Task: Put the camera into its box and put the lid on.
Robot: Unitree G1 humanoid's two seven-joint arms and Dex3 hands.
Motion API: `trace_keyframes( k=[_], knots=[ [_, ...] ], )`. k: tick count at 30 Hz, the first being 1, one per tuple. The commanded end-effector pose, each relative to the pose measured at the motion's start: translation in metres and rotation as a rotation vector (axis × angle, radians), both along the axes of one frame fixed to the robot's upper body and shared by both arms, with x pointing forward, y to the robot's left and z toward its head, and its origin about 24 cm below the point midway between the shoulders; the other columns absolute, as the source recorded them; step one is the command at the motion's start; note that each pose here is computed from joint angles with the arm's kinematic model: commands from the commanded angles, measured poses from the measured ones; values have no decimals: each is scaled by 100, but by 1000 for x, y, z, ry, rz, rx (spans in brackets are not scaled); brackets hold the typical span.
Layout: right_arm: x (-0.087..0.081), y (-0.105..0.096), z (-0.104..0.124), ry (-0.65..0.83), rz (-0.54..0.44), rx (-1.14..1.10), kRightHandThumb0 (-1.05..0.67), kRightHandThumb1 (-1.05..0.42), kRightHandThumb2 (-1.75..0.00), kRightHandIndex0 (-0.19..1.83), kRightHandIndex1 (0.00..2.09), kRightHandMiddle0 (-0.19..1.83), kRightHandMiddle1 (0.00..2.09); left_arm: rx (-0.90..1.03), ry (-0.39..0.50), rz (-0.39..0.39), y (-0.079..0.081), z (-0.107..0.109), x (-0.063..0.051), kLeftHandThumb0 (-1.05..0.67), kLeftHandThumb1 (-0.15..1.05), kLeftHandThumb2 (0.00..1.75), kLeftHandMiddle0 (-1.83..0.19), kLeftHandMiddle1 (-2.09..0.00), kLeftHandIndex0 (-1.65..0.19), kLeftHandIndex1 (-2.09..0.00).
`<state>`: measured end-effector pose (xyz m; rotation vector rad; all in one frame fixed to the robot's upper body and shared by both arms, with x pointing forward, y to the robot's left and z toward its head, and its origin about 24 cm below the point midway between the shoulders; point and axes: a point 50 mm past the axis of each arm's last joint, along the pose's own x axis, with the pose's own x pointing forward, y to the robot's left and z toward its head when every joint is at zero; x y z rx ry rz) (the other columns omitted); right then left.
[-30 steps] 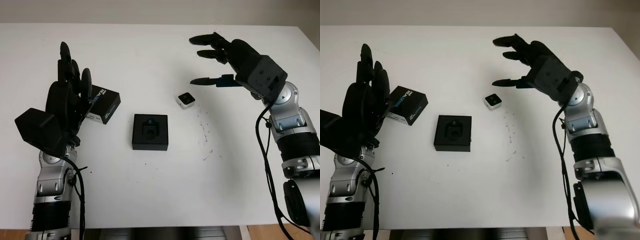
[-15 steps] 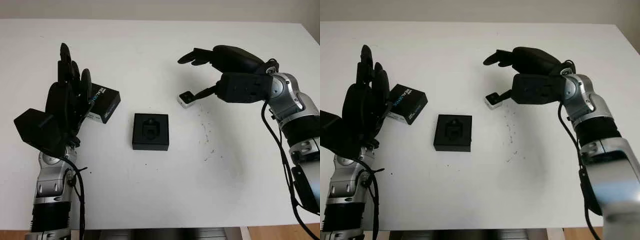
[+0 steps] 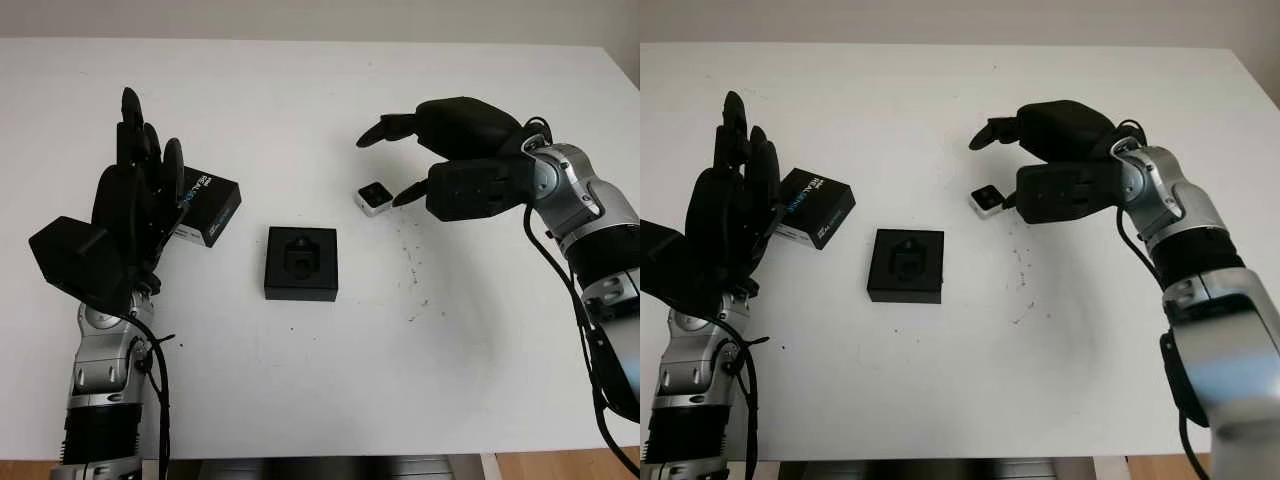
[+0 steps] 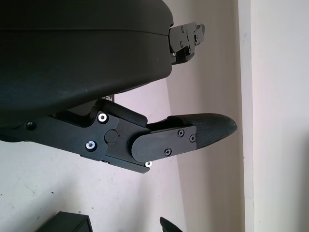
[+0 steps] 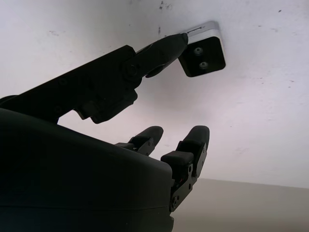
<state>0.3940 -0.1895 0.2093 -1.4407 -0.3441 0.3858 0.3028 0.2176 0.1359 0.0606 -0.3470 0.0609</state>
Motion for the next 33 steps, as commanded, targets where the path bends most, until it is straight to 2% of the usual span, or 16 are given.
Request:
trace_keyframes(
  k=[1, 11, 33],
  knots=[
    [0, -2, 4, -38, 1, -9, -44, -79, -5, 44, 35, 40, 51, 2, -19, -2, -2, 3, -1, -64, 105, 59, 19, 0, 19, 0],
    [1, -1, -10, -36, 19, -12, -43, -79, -5, 48, 39, 43, 55, 6, -16, 1, 0, 3, -2, -65, 105, 58, 19, 0, 19, -1],
    [-1, 1, -24, 1, 38, 44, -39, -81, -6, 42, 35, 48, 46, -1, -6, 1, 0, 2, -4, -65, 105, 58, 19, 0, 19, 0]
  ],
)
